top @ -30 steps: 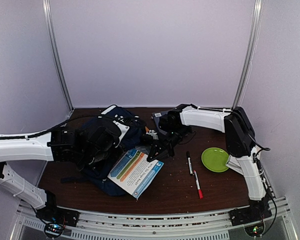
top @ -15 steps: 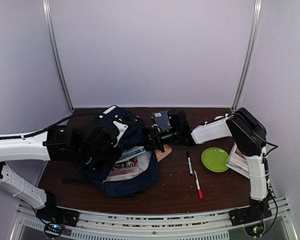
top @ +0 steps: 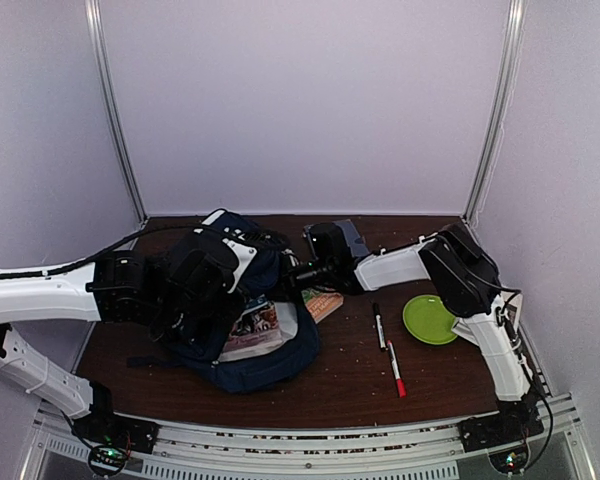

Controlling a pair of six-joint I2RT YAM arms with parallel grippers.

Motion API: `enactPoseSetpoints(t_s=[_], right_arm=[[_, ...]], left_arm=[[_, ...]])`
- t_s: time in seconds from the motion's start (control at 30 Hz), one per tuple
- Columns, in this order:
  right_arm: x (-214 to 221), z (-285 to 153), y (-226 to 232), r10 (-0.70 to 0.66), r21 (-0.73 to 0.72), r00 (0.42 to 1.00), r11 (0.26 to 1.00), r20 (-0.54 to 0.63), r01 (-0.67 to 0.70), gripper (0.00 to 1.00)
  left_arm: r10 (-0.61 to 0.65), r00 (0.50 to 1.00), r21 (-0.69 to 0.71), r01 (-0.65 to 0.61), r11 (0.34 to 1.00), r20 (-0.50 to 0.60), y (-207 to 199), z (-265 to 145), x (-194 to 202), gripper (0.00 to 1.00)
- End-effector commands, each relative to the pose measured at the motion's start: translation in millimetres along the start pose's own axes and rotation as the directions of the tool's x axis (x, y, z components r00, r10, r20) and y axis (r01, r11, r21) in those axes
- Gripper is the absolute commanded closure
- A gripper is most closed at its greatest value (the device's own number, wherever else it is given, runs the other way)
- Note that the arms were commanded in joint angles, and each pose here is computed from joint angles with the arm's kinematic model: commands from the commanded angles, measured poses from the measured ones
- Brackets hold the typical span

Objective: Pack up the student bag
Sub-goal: Place the book in the largest pocket of the bag, then place the largest pocket in the student bag.

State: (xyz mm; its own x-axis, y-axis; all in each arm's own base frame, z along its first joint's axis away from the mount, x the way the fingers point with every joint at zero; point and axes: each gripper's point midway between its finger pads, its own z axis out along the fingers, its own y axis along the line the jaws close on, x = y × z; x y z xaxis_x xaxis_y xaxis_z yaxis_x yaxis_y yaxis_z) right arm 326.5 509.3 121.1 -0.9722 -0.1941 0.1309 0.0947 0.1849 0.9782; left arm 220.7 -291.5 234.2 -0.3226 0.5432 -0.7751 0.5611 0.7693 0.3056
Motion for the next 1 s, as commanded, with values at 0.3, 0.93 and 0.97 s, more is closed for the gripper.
enactPoseSetpoints(t_s=[0.3,0.93,0.97], right_arm=[[4,-28,-12,-0.192,0.203,0.981,0.962,0.016,0.185,0.54],[21,-334,7,-0.666,0.816,0.735,0.492,0.127,0.305,0.37],[24,-360,-1,-0.657,0.855,0.741,0.458,0.141,0.244,0.37]], left_arm=[[-0.164,0.961,0.009,0.167,0.986,0.221,12,-22,-46,1.00],[-0.141,0.958,0.004,0.144,0.990,0.248,1,-6,-39,1.00],[-0.135,0.959,0.005,0.139,0.990,0.249,0,-6,-41,1.00]])
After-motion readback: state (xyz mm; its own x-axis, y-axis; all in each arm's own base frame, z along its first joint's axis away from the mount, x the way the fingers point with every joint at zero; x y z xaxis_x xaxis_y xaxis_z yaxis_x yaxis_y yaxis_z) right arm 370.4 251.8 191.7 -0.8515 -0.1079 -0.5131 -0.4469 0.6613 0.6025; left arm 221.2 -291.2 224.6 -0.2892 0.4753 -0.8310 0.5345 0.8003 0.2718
